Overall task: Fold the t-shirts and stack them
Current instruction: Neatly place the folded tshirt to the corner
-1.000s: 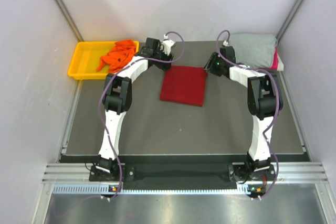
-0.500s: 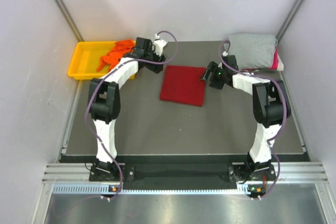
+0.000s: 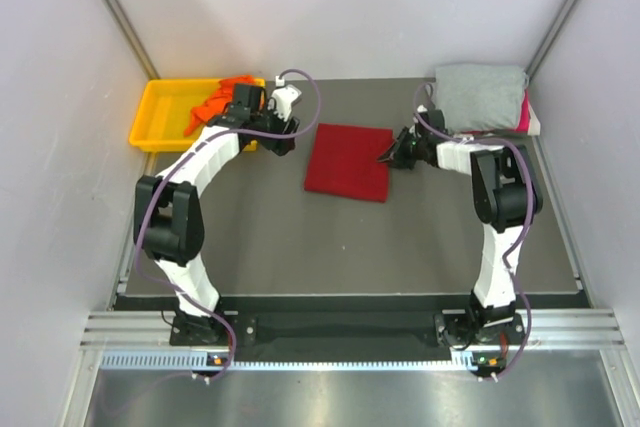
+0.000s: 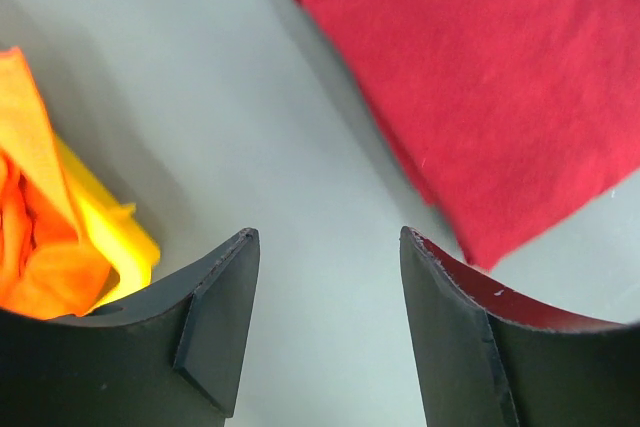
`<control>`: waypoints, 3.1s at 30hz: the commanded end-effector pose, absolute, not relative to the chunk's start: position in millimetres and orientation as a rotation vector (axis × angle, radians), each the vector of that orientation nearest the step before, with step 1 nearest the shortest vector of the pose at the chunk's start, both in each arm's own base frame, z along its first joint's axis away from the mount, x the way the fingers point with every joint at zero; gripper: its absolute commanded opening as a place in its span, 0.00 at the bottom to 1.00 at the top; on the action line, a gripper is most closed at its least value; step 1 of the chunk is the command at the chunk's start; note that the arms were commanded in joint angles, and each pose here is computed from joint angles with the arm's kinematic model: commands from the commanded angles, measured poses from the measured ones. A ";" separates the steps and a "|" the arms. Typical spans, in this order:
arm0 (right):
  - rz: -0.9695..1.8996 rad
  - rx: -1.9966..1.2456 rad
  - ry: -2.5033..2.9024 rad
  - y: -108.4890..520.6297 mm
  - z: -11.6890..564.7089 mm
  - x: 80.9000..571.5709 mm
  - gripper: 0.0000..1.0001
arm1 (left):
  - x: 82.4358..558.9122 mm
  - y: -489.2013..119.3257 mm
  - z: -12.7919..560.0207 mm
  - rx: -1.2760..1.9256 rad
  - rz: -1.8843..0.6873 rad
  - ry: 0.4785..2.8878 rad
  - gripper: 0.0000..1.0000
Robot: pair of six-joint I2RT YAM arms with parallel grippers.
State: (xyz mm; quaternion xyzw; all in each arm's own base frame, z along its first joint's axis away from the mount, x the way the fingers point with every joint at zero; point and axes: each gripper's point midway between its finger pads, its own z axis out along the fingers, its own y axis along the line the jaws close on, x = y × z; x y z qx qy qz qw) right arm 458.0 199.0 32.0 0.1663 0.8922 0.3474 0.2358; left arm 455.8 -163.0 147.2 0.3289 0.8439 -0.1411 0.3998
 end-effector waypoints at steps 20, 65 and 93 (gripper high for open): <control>-0.089 0.091 2.275 56.6 182.4 599.2 0.00 | 443.3 -122.6 173.1 0.840 -0.236 2.122 0.62; -0.432 0.165 1.961 -106.4 327.6 588.0 0.00 | 444.7 -104.6 155.8 0.846 -0.119 2.184 0.61; -0.382 0.503 1.916 -144.2 299.5 521.9 0.98 | 411.8 -99.8 166.5 0.890 -0.134 2.197 0.62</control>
